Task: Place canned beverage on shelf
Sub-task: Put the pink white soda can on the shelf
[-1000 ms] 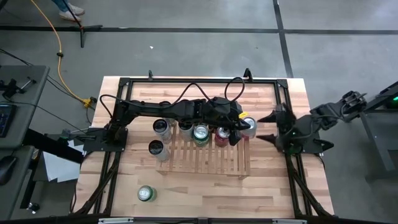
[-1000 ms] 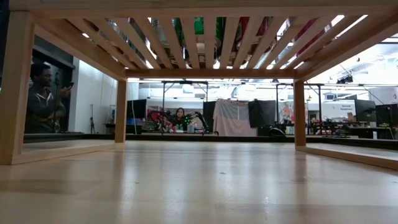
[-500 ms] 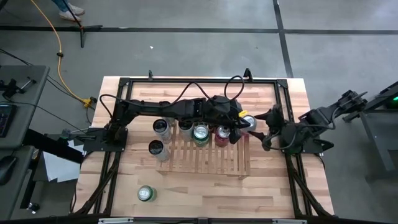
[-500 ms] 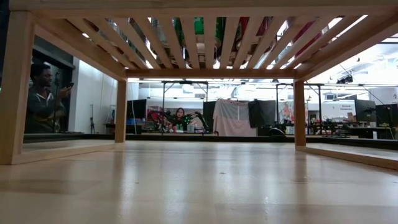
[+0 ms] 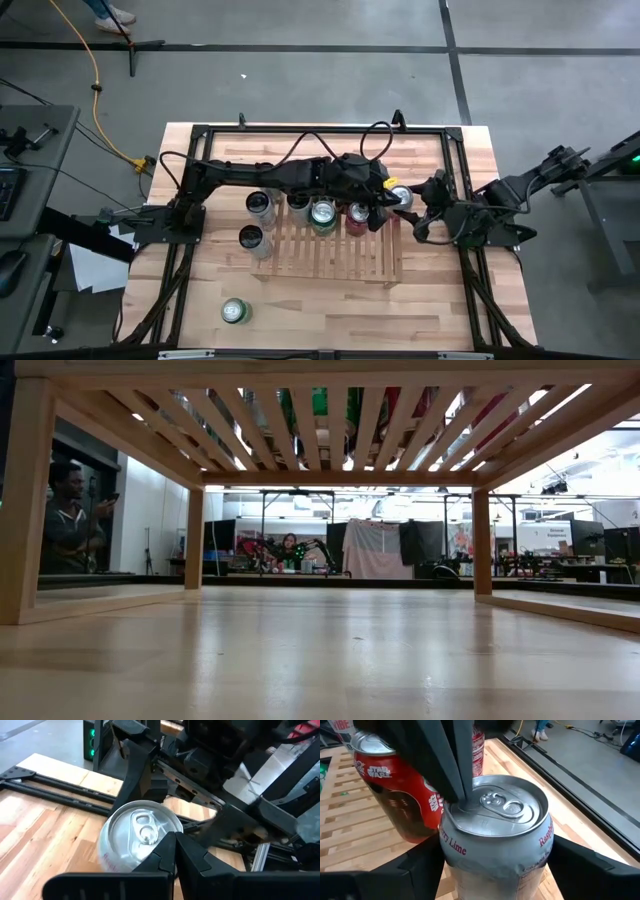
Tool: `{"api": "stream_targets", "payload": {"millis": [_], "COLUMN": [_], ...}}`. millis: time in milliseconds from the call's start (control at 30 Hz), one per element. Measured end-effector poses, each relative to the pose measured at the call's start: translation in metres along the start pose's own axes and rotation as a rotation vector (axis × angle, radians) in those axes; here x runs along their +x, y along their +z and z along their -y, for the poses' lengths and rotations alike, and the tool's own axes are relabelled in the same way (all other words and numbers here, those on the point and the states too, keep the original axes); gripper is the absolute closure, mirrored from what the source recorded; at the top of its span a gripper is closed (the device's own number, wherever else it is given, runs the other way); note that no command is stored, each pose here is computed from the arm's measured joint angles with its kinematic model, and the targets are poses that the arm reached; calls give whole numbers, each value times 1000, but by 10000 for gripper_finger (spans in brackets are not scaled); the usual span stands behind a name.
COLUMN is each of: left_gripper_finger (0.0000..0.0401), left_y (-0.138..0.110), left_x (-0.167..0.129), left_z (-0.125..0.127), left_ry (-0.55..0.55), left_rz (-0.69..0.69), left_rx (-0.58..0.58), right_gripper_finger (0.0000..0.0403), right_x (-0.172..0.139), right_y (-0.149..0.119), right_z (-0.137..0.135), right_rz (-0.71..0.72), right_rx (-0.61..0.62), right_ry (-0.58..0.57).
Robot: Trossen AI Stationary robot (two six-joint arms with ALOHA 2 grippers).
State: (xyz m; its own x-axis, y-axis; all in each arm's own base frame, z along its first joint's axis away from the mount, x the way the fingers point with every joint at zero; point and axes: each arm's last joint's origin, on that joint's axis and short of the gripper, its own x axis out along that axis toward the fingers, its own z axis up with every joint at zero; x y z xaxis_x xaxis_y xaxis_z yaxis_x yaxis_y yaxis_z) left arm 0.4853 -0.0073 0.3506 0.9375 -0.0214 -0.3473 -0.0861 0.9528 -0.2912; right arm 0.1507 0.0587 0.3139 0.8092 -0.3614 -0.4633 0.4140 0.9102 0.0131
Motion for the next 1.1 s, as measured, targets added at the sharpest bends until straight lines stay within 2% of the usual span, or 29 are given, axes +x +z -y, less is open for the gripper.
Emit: {"api": "stream_targets", "payload": {"millis": [133, 267, 400, 533, 633, 733, 833, 967, 1100], "left_gripper_finger": [401, 401, 401, 401, 401, 401, 401, 391, 349], "left_y": [31, 54, 64, 75, 74, 75, 74, 66, 60], "left_x": [-33, -73, -107, -145, -158, -166, -165, -137, -108], "left_z": [3, 9, 27, 52, 69, 88, 101, 106, 101], "left_ry": [-6, -41, -144, -278, -381, -496, -558, -575, -650], "left_rz": [41, 55, 58, 115, 127, 176, 211, 214, 188], "left_rx": [-4, 16, 79, 163, 222, 255, 247, 192, 83], "right_gripper_finger": [128, 128, 128, 128, 128, 128, 128, 128, 128], "right_x": [-6, -19, -40, -63, -75, -83, -83, -76, -66], "right_y": [2, 13, 37, 62, 75, 86, 91, 94, 96], "right_z": [6, 11, 11, 11, 11, 9, 6, -5, -19], "right_rz": [10, 41, 145, 318, 463, 597, 650, 659, 657], "right_rx": [-1, -26, -28, 4, 6, 10, 14, 11, -1], "right_ry": [30, 143, 425, 723, 897, 992, 1007, 1006, 1036]}}
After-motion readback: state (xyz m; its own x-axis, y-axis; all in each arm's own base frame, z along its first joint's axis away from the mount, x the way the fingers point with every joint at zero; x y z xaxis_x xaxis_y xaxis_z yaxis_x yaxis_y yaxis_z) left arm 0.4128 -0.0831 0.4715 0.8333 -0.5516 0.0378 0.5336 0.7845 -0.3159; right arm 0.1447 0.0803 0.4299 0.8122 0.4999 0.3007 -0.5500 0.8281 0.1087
